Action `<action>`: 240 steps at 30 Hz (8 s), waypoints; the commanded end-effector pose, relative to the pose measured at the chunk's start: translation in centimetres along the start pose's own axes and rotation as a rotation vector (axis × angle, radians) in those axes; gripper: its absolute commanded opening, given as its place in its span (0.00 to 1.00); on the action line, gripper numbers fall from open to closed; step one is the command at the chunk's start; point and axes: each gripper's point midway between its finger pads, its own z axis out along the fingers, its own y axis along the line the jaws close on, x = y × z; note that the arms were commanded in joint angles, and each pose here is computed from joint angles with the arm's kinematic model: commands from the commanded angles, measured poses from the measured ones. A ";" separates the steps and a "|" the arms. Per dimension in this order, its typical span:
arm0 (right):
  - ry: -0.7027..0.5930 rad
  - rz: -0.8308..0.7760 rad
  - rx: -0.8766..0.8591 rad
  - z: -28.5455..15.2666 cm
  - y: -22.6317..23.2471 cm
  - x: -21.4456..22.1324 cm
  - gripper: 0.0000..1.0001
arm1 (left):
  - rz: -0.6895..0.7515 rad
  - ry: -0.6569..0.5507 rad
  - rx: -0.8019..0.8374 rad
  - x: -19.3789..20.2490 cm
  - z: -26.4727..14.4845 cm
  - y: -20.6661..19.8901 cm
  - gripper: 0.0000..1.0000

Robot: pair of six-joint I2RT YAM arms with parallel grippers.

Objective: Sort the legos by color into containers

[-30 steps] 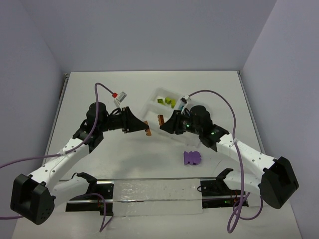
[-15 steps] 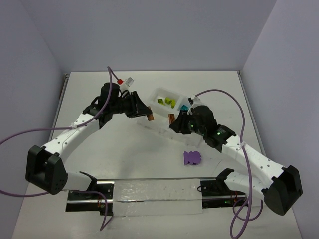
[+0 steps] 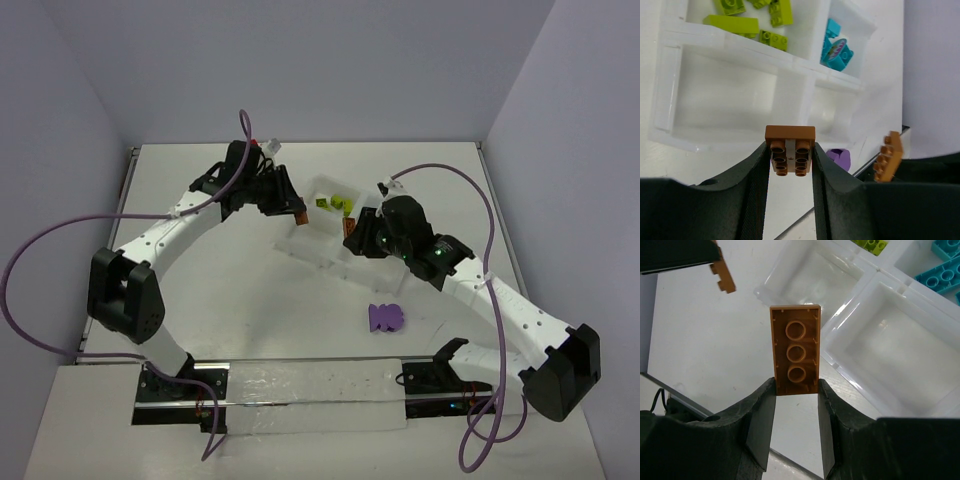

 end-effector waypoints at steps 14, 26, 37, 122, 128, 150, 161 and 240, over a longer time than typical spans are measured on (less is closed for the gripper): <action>-0.019 -0.032 -0.047 -1.7 1.6 -1.8 0.00 | -0.020 0.028 -0.048 -1.6 6.2 0.8 0.00; -0.004 -0.047 -0.063 -0.9 2.5 -2.5 0.00 | -0.086 0.039 -0.091 -0.8 7.8 2.5 0.03; -0.031 -0.073 -0.084 0.1 4.2 -4.9 0.00 | -0.056 0.088 -0.099 -0.6 7.6 2.3 0.78; 0.355 0.144 0.215 -1.5 -7.9 16.7 0.93 | -0.132 -0.183 -0.207 -0.6 -12.2 6.5 0.87; 0.454 0.007 0.050 -0.8 -1.7 18.9 0.92 | -0.141 -0.187 -0.204 -0.4 -12.2 6.5 0.87; 0.395 -0.175 0.306 -1.7 -6.5 14.8 1.00 | -0.152 -0.195 -0.195 0.4 -12.8 6.4 0.87; 0.468 -0.225 0.304 -0.9 -7.6 17.0 1.00 | -0.160 -0.203 -0.197 0.9 -13.2 6.4 0.87; 0.248 -0.398 -0.130 -4.4 6.7 9.6 0.38 | -0.051 0.370 0.535 14.5 -4.5 -7.7 0.77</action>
